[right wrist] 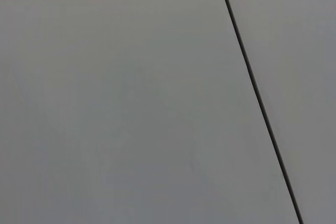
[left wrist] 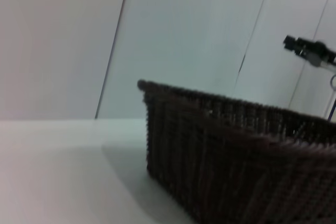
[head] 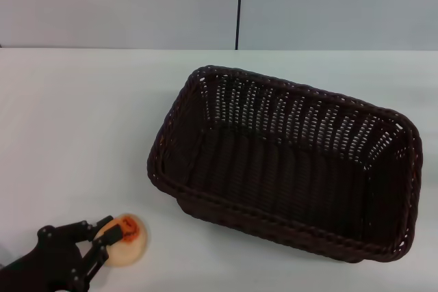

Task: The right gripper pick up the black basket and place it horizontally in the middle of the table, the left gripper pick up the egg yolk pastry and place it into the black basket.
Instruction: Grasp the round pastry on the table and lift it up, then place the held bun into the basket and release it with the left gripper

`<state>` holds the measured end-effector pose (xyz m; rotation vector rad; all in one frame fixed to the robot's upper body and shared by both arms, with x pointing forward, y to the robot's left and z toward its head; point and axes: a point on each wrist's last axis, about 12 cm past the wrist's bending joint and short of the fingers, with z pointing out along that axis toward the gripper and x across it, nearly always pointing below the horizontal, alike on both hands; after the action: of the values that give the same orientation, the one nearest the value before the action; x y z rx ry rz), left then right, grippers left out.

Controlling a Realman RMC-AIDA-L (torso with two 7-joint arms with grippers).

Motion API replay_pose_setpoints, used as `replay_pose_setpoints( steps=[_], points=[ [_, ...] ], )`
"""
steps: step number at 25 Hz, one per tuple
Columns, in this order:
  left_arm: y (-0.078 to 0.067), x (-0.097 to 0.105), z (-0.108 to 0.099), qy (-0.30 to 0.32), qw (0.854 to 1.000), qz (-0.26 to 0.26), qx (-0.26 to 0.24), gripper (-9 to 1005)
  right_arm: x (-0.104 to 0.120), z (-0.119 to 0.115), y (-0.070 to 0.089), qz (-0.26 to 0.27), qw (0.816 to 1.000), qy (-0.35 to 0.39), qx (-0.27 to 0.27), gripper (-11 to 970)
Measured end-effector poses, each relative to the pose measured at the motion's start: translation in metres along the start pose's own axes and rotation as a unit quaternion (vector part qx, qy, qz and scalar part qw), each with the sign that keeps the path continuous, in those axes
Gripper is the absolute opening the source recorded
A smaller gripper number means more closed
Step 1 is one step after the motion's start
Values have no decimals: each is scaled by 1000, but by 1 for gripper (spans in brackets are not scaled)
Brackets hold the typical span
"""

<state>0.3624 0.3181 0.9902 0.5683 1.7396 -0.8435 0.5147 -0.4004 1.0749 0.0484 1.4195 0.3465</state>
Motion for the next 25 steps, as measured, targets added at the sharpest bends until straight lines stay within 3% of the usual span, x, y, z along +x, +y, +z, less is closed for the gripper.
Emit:
replay_pose_setpoints(
  steps=[6, 12, 15, 17, 18, 19, 21, 25],
  points=[
    [4, -17, 0, -71, 997, 9, -13, 135, 0, 0, 0, -1, 1000, 1, 0, 326],
    [12, -40, 5, -174, 984, 20, -42, 85, 3, 0, 3, 6, 1000, 4, -2, 326],
    [15, -54, 26, -212, 977, 19, -20, 72, 6, 1, 5, 10, 1000, 8, -7, 326],
    [15, -54, 26, -212, 977, 19, -20, 65, 7, 1, 6, 12, 1000, 9, -7, 326],
    [14, -63, 51, -220, 975, 15, 16, 62, 8, 1, 6, 13, 1000, 9, -8, 326],
    [14, -63, 51, -220, 975, 15, 16, 62, 8, 1, 7, 13, 1000, 9, -8, 326],
    [13, -66, 82, -190, 980, 25, 55, 61, 10, 1, 9, 17, 1000, 10, -8, 326],
    [11, -63, 93, -162, 984, 37, 70, 60, 12, 0, 10, 21, 1000, 12, -8, 326]
  ],
)
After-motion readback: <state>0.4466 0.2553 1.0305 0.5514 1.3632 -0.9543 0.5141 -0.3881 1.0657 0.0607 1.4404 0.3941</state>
